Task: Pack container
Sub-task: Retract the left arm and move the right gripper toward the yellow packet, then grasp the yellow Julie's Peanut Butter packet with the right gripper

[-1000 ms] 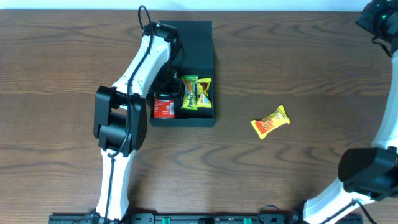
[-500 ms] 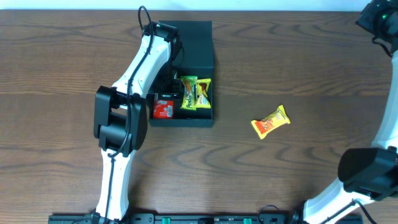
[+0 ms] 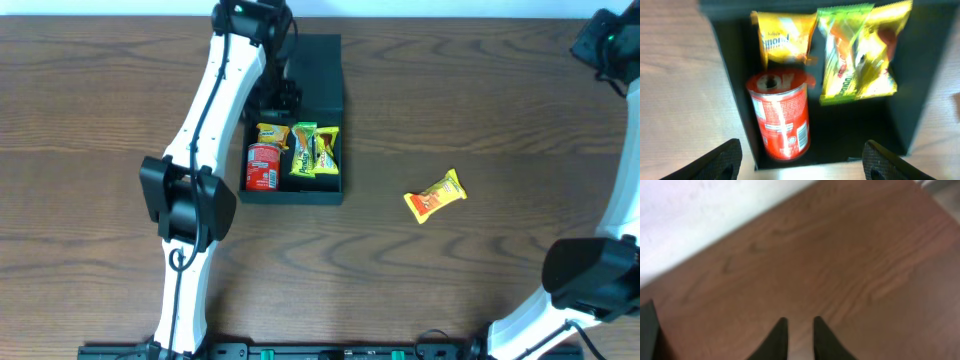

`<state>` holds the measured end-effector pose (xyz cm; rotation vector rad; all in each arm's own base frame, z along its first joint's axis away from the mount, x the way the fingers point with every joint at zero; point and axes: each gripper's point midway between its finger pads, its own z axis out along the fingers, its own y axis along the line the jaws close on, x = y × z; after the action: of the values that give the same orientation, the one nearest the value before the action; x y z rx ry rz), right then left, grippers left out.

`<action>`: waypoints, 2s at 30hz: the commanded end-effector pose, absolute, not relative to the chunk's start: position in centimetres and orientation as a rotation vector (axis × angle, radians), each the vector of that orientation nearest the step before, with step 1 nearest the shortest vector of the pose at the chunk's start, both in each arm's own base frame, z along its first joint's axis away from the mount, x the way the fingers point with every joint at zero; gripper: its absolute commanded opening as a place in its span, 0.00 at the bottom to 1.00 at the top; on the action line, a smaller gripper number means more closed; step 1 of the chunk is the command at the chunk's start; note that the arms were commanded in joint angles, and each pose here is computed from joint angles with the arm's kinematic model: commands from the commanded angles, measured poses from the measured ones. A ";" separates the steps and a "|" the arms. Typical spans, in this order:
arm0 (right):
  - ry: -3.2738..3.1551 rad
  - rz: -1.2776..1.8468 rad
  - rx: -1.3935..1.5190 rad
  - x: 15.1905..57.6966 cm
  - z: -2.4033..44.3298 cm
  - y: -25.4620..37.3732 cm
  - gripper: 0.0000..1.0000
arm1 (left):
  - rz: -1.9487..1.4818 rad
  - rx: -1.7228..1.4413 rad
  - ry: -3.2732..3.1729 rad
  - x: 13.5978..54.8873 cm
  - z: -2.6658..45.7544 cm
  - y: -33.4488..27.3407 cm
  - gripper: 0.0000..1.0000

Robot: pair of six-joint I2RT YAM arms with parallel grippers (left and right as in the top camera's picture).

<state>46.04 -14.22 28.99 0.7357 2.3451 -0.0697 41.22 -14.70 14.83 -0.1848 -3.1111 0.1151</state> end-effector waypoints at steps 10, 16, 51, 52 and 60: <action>2.433 -0.183 1.006 42.3 26.5 -4.8 0.65 | -0.339 -0.444 -3.440 44.2 25.4 -9.3 0.96; 2.430 -0.113 0.971 42.8 26.6 -0.3 0.68 | -0.377 -0.335 -3.687 42.7 33.8 -5.9 0.96; 2.688 -0.007 1.372 37.4 11.3 5.0 0.67 | -0.316 0.076 -4.018 14.1 33.2 2.4 0.96; 2.703 -0.034 1.396 36.6 10.9 5.0 0.67 | -0.235 0.033 -4.002 15.1 31.6 1.7 0.95; 2.792 -0.205 1.599 31.0 7.5 4.8 0.60 | 0.079 -0.043 -4.007 20.9 25.3 -1.0 0.95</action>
<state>32.02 4.36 7.98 1.5147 2.8083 -0.1956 20.46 -0.14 26.41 -0.0604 -4.0088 -0.0509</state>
